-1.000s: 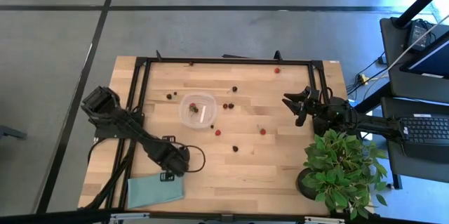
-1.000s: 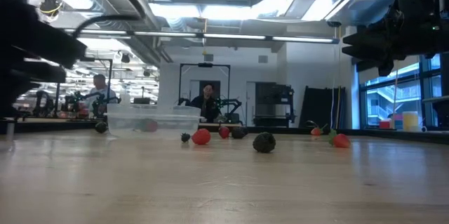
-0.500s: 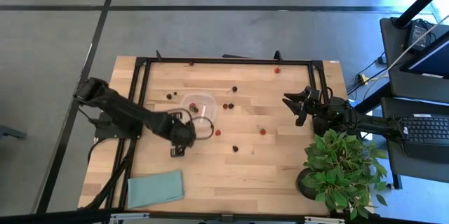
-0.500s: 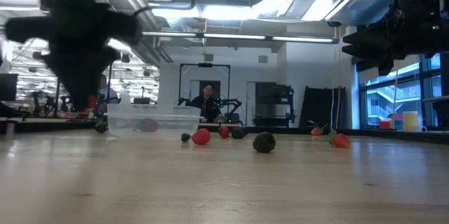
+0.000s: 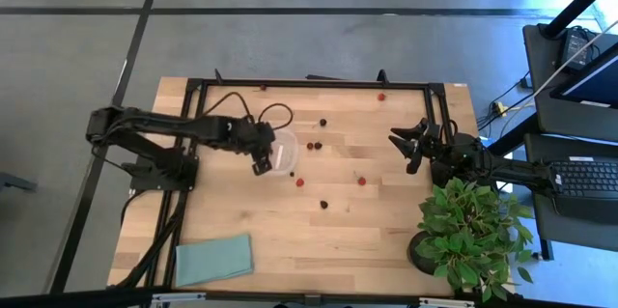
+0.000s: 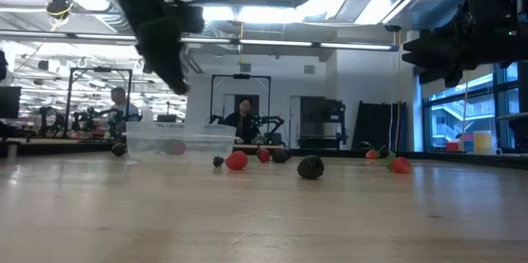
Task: Pick and placing Produce into tupperware
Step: Put the bottom raspberry into the transparent container
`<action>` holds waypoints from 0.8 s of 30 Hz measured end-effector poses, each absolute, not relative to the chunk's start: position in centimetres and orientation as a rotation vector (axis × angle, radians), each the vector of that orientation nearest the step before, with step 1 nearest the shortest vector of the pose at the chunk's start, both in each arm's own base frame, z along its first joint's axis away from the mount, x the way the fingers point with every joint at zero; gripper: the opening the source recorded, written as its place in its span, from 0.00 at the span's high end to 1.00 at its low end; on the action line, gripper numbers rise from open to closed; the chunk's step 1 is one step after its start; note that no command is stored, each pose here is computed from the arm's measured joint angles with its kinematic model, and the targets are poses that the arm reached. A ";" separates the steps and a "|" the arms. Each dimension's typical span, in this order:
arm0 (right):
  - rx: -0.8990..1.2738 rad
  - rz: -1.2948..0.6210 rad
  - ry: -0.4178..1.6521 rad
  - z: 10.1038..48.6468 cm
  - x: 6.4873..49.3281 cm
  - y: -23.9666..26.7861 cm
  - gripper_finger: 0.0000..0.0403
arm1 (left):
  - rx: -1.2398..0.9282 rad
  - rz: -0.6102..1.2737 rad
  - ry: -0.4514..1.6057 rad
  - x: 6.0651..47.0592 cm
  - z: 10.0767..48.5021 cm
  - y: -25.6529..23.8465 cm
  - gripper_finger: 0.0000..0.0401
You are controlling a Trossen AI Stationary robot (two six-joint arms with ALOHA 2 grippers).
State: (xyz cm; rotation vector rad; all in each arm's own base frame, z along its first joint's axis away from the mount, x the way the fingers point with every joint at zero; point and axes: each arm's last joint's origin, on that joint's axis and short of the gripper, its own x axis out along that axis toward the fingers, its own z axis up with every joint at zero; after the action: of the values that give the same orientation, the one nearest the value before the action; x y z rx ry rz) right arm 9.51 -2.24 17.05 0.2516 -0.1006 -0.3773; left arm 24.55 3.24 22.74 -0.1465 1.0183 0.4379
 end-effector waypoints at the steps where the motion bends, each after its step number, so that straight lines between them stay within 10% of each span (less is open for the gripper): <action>1: 0.252 -0.377 -0.100 17.0 9.5 -2.2 0.63 | -0.145 0.418 1.019 24.8 22.6 3.6 0.77; 24: 0.250 -0.376 -0.093 17.0 9.5 -2.2 0.63 | -0.193 0.351 1.197 27.5 16.8 6.0 0.76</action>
State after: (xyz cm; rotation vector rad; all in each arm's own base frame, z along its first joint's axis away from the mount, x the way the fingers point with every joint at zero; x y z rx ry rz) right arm 9.52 -2.24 16.99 0.2496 -0.0932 -0.3764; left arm 27.45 5.98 16.81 -0.1934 1.1974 0.3513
